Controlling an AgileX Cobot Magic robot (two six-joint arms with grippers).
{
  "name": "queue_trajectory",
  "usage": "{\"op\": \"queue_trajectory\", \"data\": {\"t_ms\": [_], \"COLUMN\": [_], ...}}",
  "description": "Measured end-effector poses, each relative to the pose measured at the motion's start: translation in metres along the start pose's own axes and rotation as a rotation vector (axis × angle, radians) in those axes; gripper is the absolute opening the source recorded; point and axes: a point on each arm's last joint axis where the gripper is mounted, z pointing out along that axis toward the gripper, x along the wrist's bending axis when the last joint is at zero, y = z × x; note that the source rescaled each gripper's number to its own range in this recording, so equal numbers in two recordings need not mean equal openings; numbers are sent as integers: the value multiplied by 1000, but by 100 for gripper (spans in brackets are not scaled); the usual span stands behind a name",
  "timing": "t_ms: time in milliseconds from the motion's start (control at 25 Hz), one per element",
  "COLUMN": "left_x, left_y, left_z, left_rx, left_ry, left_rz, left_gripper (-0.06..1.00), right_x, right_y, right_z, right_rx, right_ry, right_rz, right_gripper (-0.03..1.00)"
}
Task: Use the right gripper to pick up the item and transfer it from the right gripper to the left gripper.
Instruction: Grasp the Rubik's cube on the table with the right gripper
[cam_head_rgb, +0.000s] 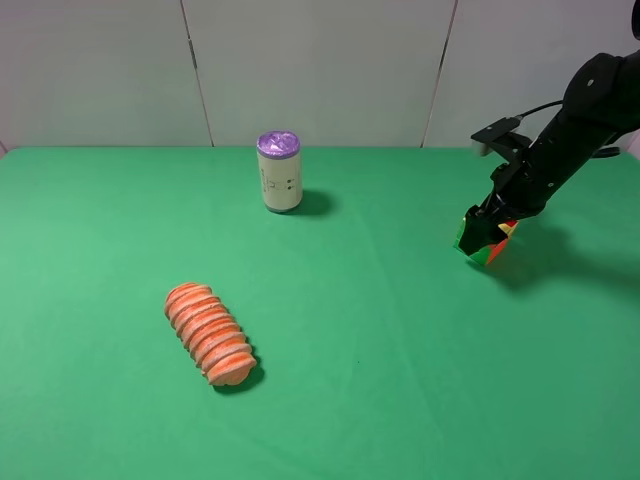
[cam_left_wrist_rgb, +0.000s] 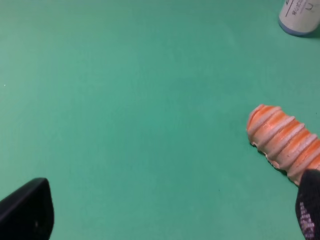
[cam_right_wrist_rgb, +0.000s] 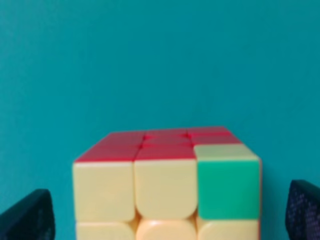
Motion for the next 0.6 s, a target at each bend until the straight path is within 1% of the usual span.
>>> {"op": "queue_trajectory", "data": {"t_ms": [600], "left_x": [0], "left_y": [0], "left_z": [0], "left_rx": [0], "left_ry": [0], "left_rz": [0], "left_gripper": [91], "right_x": [-1], "right_y": [0], "right_z": [8], "right_rx": [-8], "right_ry": [8], "right_rz": [-31], "right_gripper": [100]}}
